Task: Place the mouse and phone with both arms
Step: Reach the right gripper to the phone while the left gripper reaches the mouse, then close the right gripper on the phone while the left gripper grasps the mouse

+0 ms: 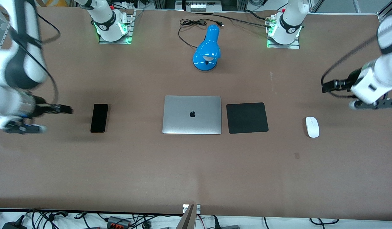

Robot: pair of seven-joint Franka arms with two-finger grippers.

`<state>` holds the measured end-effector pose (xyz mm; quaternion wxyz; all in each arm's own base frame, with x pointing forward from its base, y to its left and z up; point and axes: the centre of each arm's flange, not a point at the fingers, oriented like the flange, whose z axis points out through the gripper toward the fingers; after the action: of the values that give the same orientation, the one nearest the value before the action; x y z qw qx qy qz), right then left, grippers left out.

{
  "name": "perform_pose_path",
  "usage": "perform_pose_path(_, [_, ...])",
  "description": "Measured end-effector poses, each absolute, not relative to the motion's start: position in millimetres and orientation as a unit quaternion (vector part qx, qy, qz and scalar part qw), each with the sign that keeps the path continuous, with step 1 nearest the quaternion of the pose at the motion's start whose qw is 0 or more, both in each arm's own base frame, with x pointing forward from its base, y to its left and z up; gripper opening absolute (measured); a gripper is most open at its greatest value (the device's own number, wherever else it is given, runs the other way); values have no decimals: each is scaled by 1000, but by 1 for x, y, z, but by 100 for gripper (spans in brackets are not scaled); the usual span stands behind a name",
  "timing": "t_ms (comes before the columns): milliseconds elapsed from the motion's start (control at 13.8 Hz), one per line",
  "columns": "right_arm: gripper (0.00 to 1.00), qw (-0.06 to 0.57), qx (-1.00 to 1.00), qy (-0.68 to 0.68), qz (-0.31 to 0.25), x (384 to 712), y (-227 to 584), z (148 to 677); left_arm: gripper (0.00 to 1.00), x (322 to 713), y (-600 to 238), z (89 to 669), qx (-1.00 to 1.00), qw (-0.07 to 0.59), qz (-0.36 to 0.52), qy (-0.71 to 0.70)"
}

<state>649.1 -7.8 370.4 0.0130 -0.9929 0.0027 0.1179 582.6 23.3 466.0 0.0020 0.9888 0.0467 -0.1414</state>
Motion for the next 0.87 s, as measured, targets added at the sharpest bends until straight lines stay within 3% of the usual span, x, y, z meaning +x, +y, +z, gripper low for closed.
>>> perform_pose_path(218, [100, 0, -992, 5, 127, 651, -7, 292, 100, 611, 48, 372, 987, 6, -150, 50])
perform_pose_path(436, [100, -6, -994, 10, 109, 636, -12, 253, 100, 622, 68, 299, 994, 9, -110, 28])
perform_pose_path(873, [100, -13, -996, 11, 86, 609, 8, 220, 100, 588, 77, 201, 999, -6, 36, -4])
